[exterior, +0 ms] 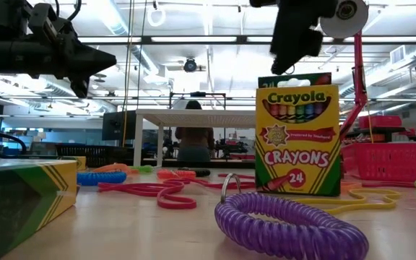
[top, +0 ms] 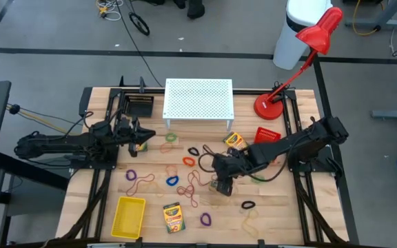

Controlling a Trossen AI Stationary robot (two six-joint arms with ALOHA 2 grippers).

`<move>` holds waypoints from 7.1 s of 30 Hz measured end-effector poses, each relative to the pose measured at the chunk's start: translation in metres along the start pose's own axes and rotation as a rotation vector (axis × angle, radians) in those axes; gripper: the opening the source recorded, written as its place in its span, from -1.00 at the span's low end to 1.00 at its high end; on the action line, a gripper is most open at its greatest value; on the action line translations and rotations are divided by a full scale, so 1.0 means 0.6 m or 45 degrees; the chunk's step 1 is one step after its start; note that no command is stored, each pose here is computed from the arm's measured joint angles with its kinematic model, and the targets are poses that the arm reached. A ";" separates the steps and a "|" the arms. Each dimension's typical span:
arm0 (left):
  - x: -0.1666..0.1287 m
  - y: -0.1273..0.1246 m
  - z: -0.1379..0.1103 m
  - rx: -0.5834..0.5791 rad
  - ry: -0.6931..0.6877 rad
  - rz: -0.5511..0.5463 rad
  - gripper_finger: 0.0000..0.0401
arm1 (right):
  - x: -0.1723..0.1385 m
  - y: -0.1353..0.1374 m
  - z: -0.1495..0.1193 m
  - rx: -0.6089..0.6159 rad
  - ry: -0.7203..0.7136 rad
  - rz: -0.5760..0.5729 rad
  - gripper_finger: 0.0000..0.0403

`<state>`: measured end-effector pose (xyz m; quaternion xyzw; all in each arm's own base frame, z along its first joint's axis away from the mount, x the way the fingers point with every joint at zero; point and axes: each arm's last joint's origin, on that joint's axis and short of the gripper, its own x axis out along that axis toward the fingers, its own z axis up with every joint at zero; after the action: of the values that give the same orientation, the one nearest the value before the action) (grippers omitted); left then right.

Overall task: Pick & Place Office Desk Supplies
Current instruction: Put the box yellow crayon into the red bin, then put the blue spring rubber band into the black bin

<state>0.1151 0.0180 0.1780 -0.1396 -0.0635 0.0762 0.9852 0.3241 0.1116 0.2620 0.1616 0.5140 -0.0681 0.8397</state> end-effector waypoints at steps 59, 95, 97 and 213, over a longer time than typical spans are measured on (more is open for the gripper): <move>0.009 0.000 -0.011 -0.006 0.088 -0.041 -0.83 | -0.078 -0.022 -0.056 -0.195 0.146 -0.250 -0.45; 0.009 -0.001 -0.011 0.045 0.091 -0.067 -0.83 | -0.148 -0.381 -0.199 -0.085 0.121 -0.259 -0.47; 0.009 -0.001 -0.011 0.043 0.095 -0.084 -0.83 | -0.149 -0.384 -0.200 -0.086 0.124 -0.255 -0.47; 0.135 -0.116 0.005 0.215 0.517 -0.122 -0.97 | -0.070 -0.121 -0.110 -0.470 -1.247 -0.152 -0.97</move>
<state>0.2030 -0.0338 0.2092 -0.0657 0.1363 0.0047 0.9885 0.2290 0.0636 0.2567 -0.0694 0.0733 -0.0918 0.9906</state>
